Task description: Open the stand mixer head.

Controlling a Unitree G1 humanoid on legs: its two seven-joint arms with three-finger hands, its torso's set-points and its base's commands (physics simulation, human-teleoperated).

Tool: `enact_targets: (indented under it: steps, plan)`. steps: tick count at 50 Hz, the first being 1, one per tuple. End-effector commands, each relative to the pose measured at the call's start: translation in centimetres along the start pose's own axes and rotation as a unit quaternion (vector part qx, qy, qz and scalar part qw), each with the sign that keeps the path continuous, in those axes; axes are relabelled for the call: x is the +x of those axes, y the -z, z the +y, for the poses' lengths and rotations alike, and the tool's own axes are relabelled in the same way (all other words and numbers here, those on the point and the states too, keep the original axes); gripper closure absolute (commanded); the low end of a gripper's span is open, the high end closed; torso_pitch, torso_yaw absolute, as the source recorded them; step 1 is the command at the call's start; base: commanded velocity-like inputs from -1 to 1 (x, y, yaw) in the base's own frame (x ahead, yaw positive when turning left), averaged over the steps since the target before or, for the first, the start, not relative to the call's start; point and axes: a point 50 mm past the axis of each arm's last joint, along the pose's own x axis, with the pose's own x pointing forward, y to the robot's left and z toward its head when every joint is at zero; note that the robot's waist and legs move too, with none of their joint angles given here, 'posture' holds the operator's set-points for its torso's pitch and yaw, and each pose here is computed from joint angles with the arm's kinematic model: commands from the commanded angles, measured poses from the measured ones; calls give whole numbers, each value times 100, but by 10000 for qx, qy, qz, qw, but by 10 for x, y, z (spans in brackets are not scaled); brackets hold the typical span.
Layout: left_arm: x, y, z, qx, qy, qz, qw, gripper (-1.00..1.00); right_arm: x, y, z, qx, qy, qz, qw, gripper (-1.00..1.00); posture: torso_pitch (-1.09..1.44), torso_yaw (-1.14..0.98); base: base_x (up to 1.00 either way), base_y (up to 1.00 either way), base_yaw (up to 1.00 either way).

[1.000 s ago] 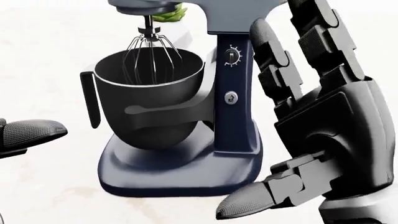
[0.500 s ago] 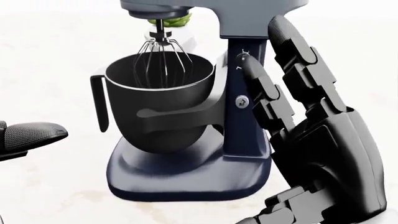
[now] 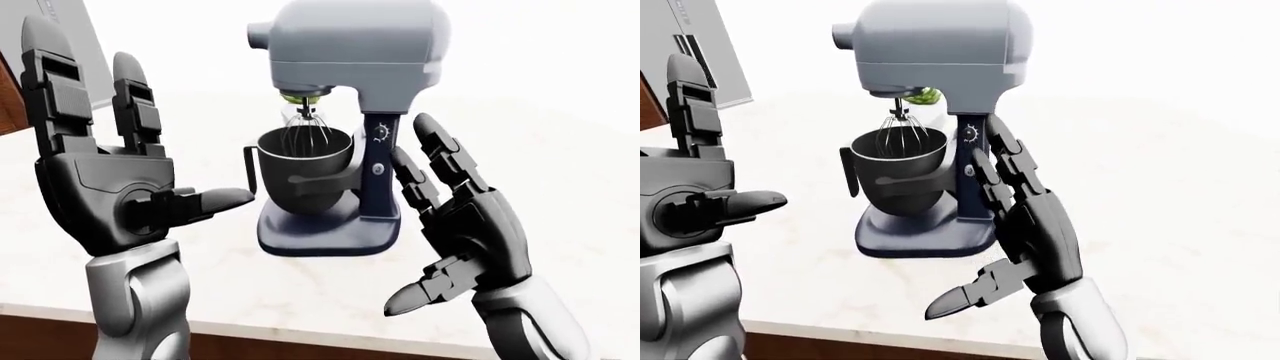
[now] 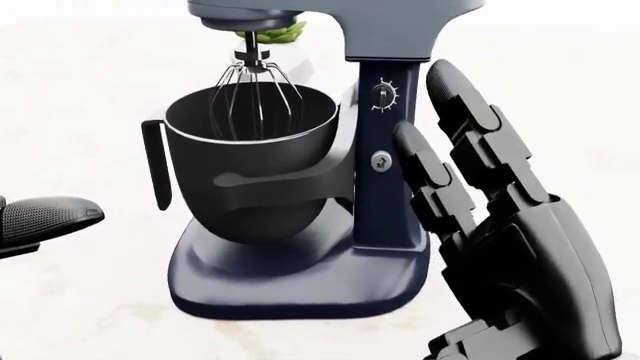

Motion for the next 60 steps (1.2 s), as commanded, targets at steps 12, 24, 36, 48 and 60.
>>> enact_targets:
  steps: [12,24,36,48,60]
  plan:
    - [4,-8,-5,-56,134,-241,9996,-100,-2,-2,2,-67,-65,-111,9999,-100,-40,0,0,0,0]
    - [3,-5,-3,-28,95,-229,9997,-100,-1,6,6,-25,-150,1,9999,-100,-40,0,0,0,0]
    - [3,-5,-2,-32,85,-233,9997,-100,4,12,5,-82,-168,40,9998,-100,-40,0,0,0,0]
    - [3,-7,-1,-31,71,-246,9997,-100,8,19,2,-116,-172,59,9998,-100,-40,0,0,0,0]
    - [3,-6,-1,-25,60,-242,9997,-100,11,24,-2,-143,-139,75,9998,-100,-40,0,0,0,0]
